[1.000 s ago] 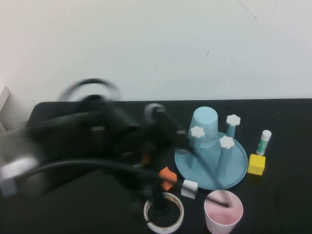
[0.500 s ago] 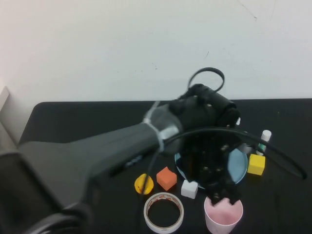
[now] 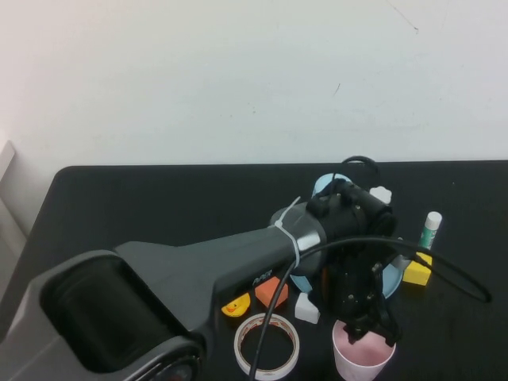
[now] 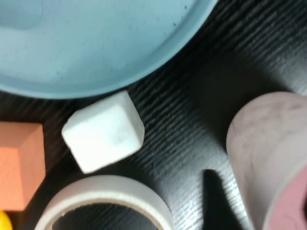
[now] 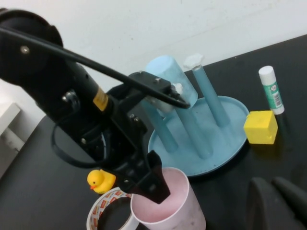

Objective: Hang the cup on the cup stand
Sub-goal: Pick up the cup from the table, then adjust the cup with two arms

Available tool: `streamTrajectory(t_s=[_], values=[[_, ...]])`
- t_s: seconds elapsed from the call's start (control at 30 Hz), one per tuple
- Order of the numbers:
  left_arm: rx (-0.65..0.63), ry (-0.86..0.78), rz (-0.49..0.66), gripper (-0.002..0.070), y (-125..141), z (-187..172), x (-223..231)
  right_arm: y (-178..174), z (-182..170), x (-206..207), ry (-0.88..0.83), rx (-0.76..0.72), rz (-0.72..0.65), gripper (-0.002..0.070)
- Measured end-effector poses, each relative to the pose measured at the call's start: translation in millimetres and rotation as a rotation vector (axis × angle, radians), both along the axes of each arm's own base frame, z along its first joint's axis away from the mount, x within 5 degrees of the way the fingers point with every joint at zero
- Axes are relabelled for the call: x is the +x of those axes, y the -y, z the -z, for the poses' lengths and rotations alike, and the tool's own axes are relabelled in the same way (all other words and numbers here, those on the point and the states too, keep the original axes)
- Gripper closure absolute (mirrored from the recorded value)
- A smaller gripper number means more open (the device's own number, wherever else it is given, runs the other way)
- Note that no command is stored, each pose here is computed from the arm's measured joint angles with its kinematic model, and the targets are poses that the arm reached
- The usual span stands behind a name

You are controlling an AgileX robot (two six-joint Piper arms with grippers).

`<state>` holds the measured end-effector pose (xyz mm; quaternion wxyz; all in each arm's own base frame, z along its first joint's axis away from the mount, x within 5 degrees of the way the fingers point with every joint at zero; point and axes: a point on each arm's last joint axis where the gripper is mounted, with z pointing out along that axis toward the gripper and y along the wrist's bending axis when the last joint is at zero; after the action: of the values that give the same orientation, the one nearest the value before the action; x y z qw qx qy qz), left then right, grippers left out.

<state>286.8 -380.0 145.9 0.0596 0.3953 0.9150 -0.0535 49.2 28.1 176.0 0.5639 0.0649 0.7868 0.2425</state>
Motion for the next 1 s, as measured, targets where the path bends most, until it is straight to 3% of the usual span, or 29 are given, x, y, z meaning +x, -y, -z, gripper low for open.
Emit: streamTrajectory(t_s=[0.17,0.27,0.43,0.63,0.77,1.0], values=[[0.018,-0.015,-0.001,0.0598,1.0,14.5,0.7,-0.4,0.0,-0.2,0.003,-0.009,-0.008,0.0678],[0.022,-0.021,0.015,0.0651,1.3,17.8,0.4,-1.0,-0.1,-0.3,0.006,-0.013,-0.015,0.0678],[-0.017,0.007,0.044,0.0669,1.1,-4.0,-0.5,-1.4,-0.2,-0.4,0.007,-0.014,-0.021,0.0678],[-0.135,0.177,0.165,0.0669,-6.2,-96.9,-26.0,-1.6,-0.1,-0.5,0.009,-0.022,-0.026,0.0678],[-0.183,0.288,0.207,0.0669,-26.0,-136.0,-54.7,-1.7,0.0,-0.6,0.008,-0.023,-0.027,0.0678],[-0.247,0.385,0.158,0.0669,-78.7,-144.0,-96.4,-1.7,0.0,-0.6,0.008,-0.024,-0.027,0.0678]])
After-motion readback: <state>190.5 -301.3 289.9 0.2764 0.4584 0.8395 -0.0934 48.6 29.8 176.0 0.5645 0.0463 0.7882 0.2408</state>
